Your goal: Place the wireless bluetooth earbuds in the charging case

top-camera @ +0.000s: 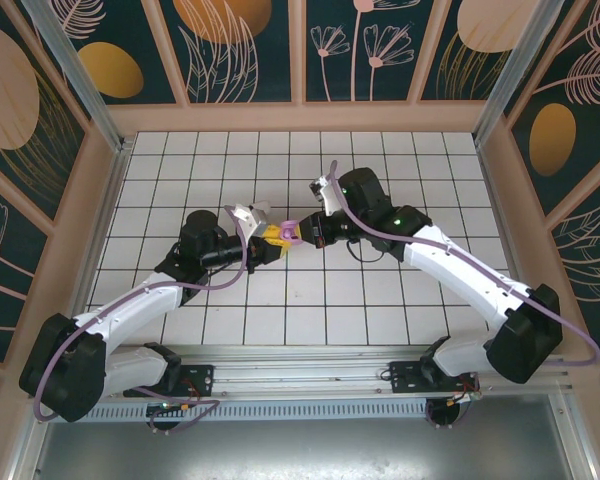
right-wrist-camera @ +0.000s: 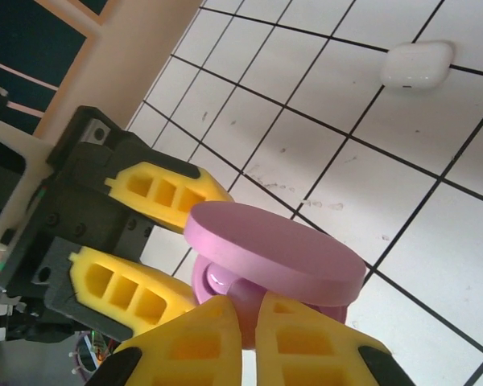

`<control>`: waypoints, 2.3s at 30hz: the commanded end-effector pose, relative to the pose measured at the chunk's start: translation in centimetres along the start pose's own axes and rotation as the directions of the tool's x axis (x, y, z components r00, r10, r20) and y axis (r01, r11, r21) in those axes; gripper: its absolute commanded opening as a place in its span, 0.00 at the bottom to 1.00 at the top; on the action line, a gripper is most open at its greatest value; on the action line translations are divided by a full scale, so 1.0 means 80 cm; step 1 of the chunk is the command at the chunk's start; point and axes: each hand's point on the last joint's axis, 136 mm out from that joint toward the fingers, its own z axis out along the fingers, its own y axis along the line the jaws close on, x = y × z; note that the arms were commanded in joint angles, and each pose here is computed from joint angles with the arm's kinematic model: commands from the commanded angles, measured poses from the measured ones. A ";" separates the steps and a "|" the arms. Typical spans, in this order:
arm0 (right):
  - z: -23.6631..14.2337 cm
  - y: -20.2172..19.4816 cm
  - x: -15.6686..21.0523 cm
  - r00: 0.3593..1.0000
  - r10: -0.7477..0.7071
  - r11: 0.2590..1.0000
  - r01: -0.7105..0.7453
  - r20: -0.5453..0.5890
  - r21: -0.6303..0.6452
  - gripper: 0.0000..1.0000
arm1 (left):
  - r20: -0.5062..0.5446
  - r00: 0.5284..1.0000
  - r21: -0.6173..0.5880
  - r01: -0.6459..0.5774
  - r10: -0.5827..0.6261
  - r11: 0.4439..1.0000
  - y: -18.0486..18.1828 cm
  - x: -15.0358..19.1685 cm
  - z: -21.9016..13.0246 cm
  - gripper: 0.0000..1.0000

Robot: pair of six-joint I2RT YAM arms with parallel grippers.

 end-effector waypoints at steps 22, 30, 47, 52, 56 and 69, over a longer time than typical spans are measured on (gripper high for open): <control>-0.003 0.001 0.019 0.997 0.042 0.996 -0.047 -0.071 -0.073 0.09 | 0.106 0.990 0.071 -0.100 0.092 0.992 -0.021 -0.039 -0.009 0.00; -0.004 -0.010 0.025 0.995 0.049 0.999 -0.050 -0.083 -0.020 0.16 | 0.110 0.989 0.070 -0.104 0.096 0.992 -0.024 -0.041 -0.012 0.00; -0.014 -0.001 0.005 0.998 0.036 0.999 -0.037 -0.046 -0.011 0.35 | 0.111 0.989 0.074 -0.106 0.097 0.992 -0.026 -0.041 -0.013 0.00; -0.024 0.003 -0.009 1.000 0.025 1.000 -0.025 -0.001 0.002 0.38 | 0.111 0.989 0.081 -0.107 0.098 0.991 -0.026 -0.041 -0.012 0.00; -0.028 0.003 -0.014 1.000 0.022 1.000 -0.022 0.018 0.013 0.38 | 0.113 0.988 0.080 -0.110 0.101 0.991 -0.027 -0.042 -0.013 0.00; -0.061 0.013 -0.037 0.990 0.036 0.998 -0.030 0.134 -0.046 0.39 | 0.120 0.987 0.085 -0.121 0.110 0.989 -0.030 -0.046 -0.015 0.00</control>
